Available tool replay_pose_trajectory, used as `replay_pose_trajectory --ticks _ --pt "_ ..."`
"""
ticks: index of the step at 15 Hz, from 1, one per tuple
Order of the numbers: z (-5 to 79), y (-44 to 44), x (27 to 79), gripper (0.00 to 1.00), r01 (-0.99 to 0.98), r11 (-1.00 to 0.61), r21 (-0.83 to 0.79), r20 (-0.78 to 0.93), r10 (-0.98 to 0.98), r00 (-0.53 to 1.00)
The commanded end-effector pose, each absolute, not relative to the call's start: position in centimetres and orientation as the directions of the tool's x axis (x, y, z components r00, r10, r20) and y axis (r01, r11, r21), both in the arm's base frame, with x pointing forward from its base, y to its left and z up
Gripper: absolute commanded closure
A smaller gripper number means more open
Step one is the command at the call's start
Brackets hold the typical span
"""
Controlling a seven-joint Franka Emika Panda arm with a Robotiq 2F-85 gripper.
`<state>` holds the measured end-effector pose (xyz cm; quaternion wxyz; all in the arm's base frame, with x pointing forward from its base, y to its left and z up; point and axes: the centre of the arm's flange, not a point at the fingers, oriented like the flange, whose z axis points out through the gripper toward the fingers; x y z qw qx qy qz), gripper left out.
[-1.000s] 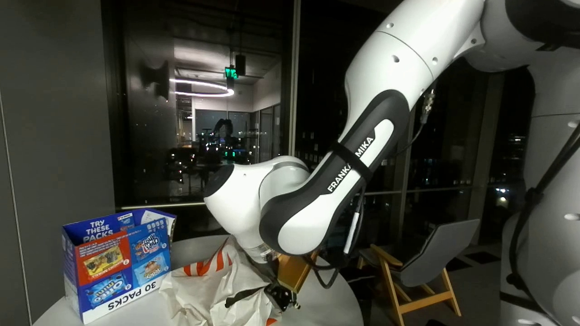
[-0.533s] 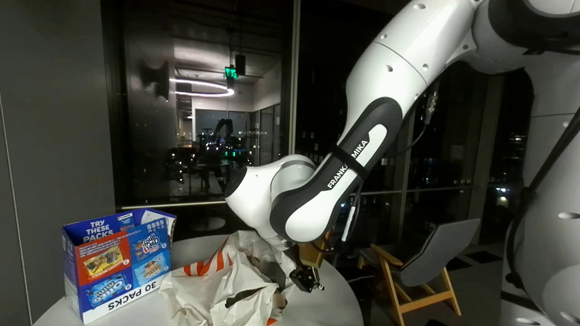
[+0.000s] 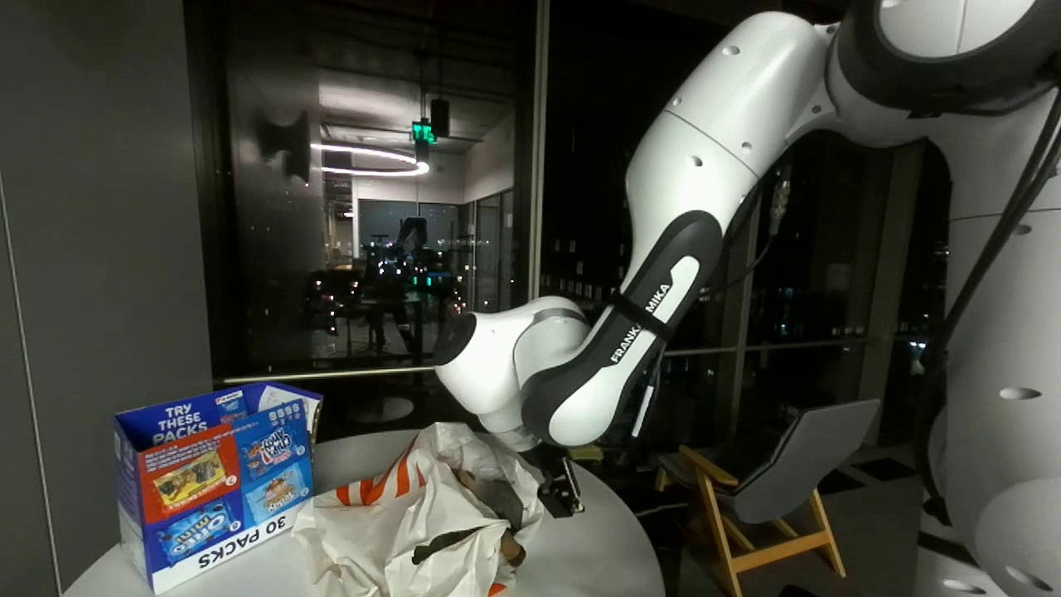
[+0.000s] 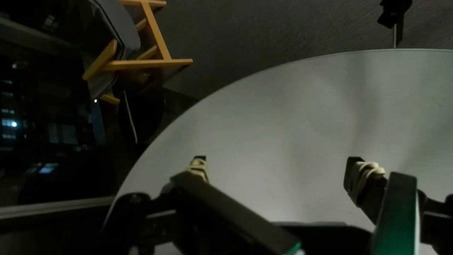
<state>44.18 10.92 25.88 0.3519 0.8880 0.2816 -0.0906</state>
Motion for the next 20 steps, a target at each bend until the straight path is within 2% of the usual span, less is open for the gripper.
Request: replay_pose_trajectory --ticks 1,11,16,20 --pt "24.9 13.0 46.2 0.0 0.687 -0.482 0.544 -0.371 0.596 0.712" --pt "23.5 16.8 47.2 0.0 0.886 -0.248 0.391 -0.178 0.924 0.337" --pt "22.7 15.4 48.4 0.0 0.952 -0.123 0.28 -0.055 0.988 0.144" --pt "21.5 16.3 46.7 0.0 0.989 -0.08 0.124 -0.062 0.994 0.088"
